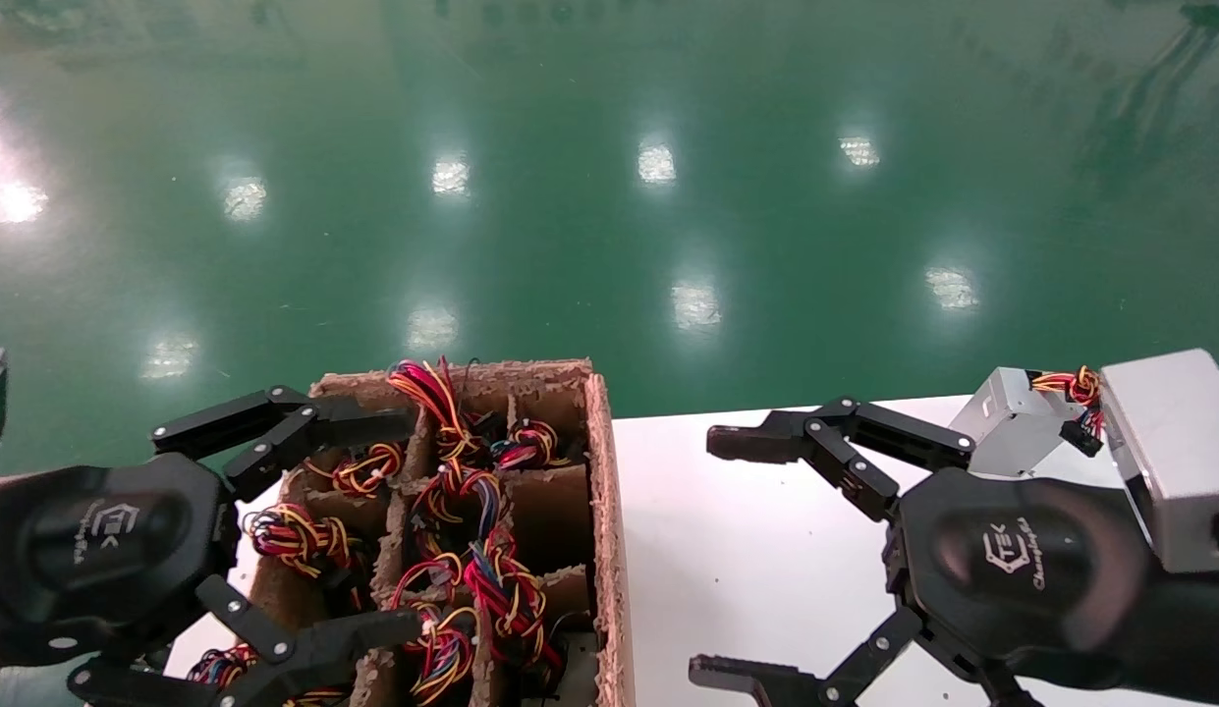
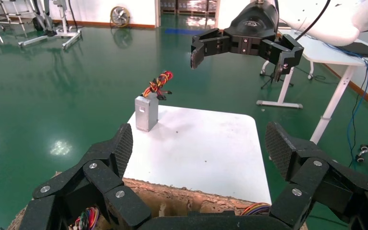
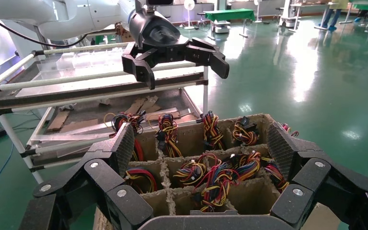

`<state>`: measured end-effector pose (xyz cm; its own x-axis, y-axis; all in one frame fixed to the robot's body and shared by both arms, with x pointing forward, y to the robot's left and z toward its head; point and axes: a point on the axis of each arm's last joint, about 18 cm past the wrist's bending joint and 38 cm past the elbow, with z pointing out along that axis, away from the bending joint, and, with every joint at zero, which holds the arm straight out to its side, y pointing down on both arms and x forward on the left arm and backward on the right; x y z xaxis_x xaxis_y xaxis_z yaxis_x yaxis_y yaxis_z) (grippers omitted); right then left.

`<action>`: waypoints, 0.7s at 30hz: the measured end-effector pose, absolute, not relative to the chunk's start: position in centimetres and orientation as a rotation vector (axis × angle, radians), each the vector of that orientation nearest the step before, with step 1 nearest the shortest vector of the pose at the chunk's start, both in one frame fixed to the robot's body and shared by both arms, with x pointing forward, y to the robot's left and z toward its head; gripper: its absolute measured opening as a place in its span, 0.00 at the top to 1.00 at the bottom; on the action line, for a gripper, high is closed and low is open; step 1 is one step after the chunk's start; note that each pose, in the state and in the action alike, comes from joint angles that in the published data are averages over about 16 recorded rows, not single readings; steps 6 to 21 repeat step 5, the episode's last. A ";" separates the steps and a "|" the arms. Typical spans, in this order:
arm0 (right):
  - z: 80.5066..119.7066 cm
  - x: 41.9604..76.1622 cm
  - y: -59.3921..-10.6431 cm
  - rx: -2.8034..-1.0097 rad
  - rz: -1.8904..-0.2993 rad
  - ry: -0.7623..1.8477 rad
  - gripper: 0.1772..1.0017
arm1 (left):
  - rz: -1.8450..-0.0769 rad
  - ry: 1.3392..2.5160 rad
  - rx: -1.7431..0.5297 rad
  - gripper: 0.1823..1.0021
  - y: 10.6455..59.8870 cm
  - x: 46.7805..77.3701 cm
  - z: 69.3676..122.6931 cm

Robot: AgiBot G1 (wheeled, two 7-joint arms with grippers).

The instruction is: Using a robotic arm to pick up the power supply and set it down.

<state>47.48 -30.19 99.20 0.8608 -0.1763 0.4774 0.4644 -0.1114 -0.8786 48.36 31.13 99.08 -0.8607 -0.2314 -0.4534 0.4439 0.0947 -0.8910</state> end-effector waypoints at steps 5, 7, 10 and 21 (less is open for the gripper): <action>99.2 47.5 -30.2 -1.595 -0.551 -0.231 0.00 | -1.818 1.891 0.208 0.00 31.1 48.4 99.1; 99.2 47.5 -30.2 -1.595 -0.551 -0.231 0.00 | -1.818 1.891 0.208 0.00 31.1 48.4 99.1; 99.2 47.5 -30.2 -1.595 -0.551 -0.231 0.00 | -1.818 1.891 0.208 0.00 31.1 48.4 99.1; 99.2 47.5 -30.2 -1.595 -0.551 -0.231 0.00 | -1.818 1.891 0.208 0.00 31.1 48.4 99.1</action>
